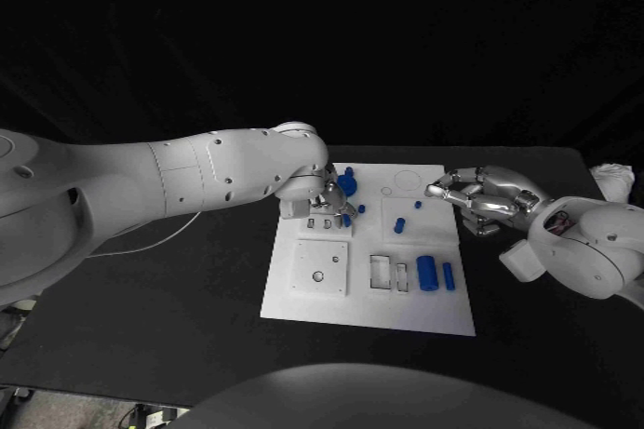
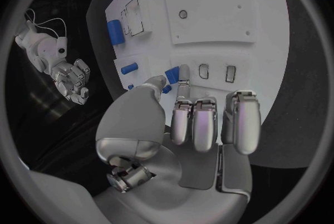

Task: Assemble the parts on the task board

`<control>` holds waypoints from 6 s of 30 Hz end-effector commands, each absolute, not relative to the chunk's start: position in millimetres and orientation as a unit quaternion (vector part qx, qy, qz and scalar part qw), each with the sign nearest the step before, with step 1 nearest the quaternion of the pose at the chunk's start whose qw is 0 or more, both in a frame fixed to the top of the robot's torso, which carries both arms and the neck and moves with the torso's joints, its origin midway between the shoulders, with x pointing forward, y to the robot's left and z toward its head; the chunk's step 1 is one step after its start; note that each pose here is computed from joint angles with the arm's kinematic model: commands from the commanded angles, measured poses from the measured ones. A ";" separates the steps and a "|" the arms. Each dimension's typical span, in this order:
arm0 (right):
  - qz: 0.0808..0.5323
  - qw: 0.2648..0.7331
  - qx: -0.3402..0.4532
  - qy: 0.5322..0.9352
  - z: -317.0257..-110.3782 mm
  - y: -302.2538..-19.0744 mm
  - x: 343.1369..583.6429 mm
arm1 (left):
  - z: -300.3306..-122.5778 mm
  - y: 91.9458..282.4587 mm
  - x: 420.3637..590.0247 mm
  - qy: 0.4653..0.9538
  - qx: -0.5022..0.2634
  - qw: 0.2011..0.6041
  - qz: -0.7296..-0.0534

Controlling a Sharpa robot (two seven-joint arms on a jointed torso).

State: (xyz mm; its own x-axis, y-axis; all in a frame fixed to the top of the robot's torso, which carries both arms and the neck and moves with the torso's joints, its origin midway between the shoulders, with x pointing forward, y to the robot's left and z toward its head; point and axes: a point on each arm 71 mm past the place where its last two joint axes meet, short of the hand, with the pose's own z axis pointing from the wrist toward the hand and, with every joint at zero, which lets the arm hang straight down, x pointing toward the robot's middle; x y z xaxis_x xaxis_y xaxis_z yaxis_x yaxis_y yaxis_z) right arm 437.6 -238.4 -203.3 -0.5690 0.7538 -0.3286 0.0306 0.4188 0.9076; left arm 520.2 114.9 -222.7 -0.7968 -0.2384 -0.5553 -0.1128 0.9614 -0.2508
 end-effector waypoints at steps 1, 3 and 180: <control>0.475 0.376 0.256 0.753 -203.8 -236.7 436.7 | -225.4 123.9 517.5 0.949 -0.117 0.290 -0.029; 0.475 0.376 0.256 0.754 -203.8 -236.4 436.6 | -225.4 123.8 517.6 0.949 -0.118 0.290 -0.029; 0.454 0.366 0.270 0.766 -223.6 -242.2 439.6 | -228.1 146.3 495.1 0.914 -0.062 0.402 -0.002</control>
